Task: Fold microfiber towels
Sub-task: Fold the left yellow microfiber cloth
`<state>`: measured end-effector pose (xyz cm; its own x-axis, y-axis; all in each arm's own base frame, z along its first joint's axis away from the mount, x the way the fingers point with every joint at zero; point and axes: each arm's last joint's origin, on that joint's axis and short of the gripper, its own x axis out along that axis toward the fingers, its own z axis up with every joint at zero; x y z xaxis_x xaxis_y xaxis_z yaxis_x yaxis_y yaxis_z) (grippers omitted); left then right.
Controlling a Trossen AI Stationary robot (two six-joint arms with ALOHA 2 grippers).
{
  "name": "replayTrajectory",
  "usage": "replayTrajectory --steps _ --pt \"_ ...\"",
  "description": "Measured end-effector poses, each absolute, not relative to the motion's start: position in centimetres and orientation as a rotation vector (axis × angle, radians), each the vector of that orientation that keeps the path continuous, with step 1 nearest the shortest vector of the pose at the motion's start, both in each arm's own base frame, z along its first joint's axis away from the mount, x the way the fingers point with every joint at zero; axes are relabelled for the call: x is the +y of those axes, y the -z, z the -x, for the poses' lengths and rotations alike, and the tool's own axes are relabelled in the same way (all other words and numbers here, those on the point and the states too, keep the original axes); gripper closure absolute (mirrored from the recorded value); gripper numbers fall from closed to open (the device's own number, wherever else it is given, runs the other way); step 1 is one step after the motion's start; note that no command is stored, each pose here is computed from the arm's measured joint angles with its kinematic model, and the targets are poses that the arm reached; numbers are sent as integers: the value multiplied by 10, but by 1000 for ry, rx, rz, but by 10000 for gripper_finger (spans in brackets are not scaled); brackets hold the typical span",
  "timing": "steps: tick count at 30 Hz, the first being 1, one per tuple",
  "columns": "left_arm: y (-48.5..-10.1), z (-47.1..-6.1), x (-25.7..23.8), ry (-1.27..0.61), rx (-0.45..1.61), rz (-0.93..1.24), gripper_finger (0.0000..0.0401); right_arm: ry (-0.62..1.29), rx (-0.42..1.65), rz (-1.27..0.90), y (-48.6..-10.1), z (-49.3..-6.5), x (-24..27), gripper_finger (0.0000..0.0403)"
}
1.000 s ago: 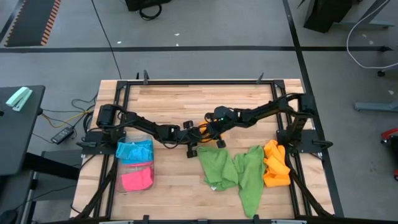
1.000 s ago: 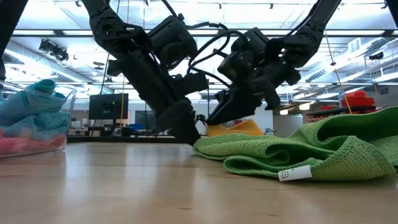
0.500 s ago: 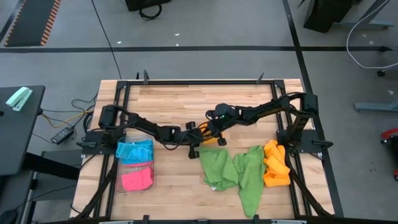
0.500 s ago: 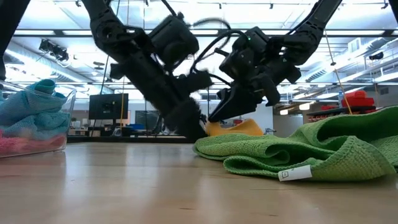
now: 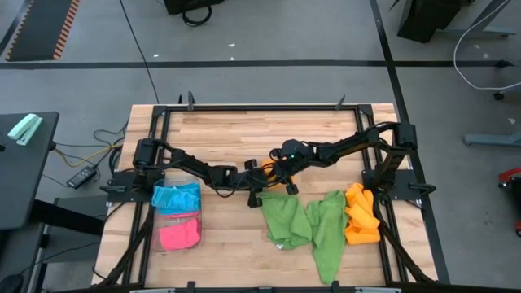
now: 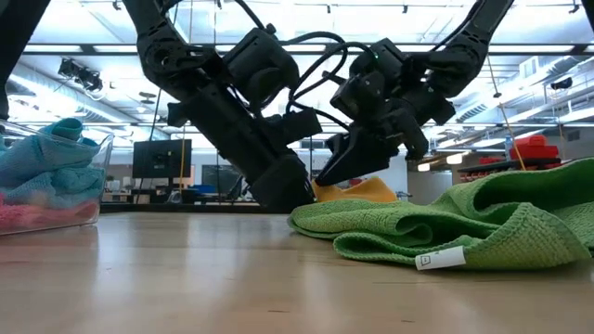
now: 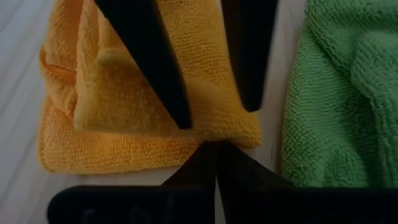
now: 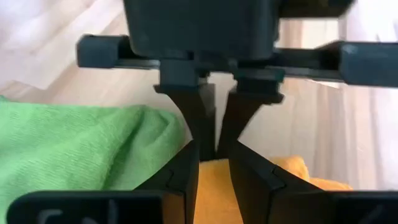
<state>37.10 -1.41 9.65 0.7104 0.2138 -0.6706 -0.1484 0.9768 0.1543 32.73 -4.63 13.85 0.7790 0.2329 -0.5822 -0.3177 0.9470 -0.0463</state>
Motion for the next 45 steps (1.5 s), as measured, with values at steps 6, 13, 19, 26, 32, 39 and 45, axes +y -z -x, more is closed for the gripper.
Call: replayTrajectory --steps 6,13,19,26,32,39,45 --pt "-96 -371 -14 -206 756 -84 384 -251 566 197 -127 -323 -63 307" --pt "-96 -370 -14 -207 760 -83 387 -234 585 215 -96 -332 -83 307" --pt "-95 -370 -14 -212 764 -87 371 -221 560 115 -87 -331 -104 307" --pt "-96 -370 -14 -206 768 -97 386 -236 590 43 -76 -331 -102 307" --pt "-98 -369 -14 -203 769 -96 383 -208 583 24 -87 -330 -101 307" --pt "-107 -363 -15 -194 799 -97 374 -138 548 96 -127 -324 -101 307" --pt "-116 -357 -16 -193 834 -98 386 -114 535 128 -163 -313 -97 307"
